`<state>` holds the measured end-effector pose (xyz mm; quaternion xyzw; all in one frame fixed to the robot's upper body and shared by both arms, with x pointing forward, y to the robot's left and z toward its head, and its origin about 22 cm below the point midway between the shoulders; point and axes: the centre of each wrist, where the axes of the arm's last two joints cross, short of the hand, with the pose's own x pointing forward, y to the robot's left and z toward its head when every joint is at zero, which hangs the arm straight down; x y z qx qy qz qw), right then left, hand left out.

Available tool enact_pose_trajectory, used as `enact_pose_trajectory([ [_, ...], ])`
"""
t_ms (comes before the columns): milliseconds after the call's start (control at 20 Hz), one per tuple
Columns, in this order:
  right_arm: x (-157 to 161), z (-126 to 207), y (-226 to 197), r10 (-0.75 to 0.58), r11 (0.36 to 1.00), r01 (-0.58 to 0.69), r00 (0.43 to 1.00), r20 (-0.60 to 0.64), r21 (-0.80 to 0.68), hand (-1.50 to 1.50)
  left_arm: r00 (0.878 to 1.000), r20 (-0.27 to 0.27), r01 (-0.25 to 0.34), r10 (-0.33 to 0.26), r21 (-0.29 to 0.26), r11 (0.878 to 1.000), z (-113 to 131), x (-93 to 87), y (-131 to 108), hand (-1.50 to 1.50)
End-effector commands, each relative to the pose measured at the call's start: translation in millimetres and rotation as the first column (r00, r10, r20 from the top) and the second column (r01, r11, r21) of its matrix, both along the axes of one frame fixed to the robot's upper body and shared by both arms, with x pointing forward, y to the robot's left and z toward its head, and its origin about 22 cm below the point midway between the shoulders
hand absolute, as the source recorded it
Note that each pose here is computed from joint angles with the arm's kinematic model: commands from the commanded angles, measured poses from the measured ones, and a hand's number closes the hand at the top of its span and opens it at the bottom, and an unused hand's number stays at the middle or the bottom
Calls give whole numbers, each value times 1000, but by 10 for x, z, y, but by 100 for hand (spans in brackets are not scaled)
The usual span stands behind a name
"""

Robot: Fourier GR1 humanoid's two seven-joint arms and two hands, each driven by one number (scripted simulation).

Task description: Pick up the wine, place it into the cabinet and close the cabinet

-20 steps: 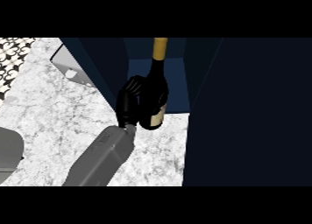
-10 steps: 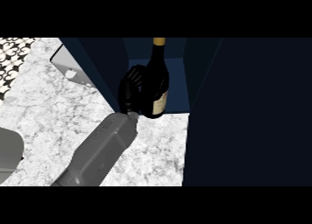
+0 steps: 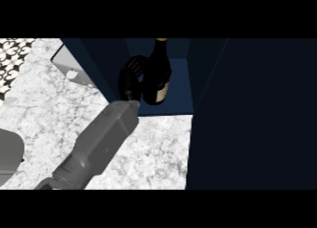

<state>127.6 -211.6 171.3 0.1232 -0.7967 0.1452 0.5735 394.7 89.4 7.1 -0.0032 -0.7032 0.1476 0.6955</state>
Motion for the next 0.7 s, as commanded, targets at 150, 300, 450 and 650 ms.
enact_pose_trajectory([
  [150, -250, 139, -42, 54, 996, -57, 998, 44, 69, -150, 997, 53, -64, 59, 108, 992, 507, 371, 104, 150],
  [300, -203, 166, 38, 73, 994, -75, 997, 30, 85, -150, 990, 60, -137, 128, 190, 972, 511, 415, 120, 150],
  [450, -310, 194, -44, 69, 994, -72, 997, 40, 85, -150, 982, 67, -191, 179, 313, 931, 344, 390, 243, -150],
  [650, -274, 197, -32, 81, 993, -85, 995, 52, 81, -150, 983, 50, -183, 177, 375, 909, 320, 405, 274, -150],
])
